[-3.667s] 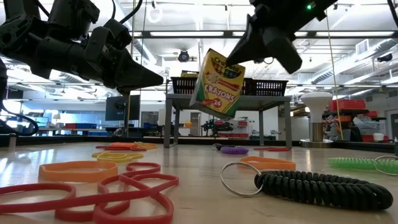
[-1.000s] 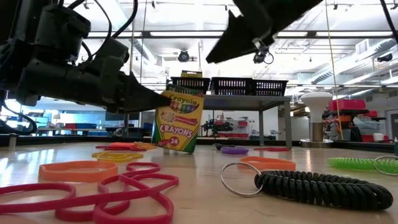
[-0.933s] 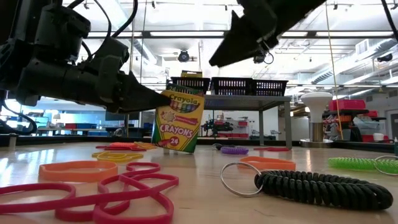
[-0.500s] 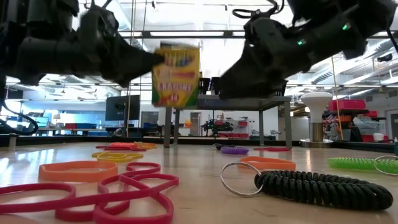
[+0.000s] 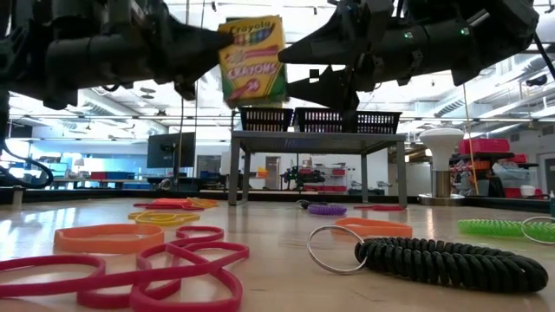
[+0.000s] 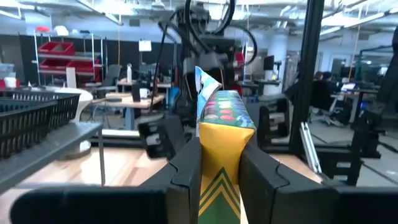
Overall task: Sort rubber bands into baskets
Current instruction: Put the crayon box into the left black basket on the shelf
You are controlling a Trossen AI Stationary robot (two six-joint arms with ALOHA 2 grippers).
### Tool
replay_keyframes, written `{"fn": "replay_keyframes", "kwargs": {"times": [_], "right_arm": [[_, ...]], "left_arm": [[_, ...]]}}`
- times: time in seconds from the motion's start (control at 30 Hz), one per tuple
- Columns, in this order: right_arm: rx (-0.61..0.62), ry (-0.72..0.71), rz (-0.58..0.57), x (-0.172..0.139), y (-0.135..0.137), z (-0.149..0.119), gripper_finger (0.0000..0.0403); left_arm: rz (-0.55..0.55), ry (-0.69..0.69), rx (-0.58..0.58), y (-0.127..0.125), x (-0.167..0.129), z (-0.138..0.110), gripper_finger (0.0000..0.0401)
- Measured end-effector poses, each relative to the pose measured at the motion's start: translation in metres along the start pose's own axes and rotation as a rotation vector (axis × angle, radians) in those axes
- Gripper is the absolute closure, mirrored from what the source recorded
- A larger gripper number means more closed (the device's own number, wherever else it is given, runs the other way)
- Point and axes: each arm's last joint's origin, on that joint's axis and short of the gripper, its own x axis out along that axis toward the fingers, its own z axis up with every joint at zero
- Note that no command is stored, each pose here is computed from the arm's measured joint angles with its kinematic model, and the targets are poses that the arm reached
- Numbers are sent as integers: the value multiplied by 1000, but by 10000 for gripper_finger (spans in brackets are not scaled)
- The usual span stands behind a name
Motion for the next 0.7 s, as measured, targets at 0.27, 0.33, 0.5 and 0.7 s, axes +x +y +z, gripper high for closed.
{"fn": "replay_keyframes", "kwargs": {"times": [0.27,0.33,0.5,0.7], "right_arm": [[-60,-34,8,2,2,6,130],[-66,-33,8,2,2,6,154],[-78,-38,20,2,3,7,226],[-112,-41,2,2,2,7,289]], "left_arm": [[22,-45,-1,-2,11,8,316],[24,-60,-1,-3,14,10,316],[33,-74,-22,-3,17,13,312],[91,-60,-26,-6,15,15,269]]}}
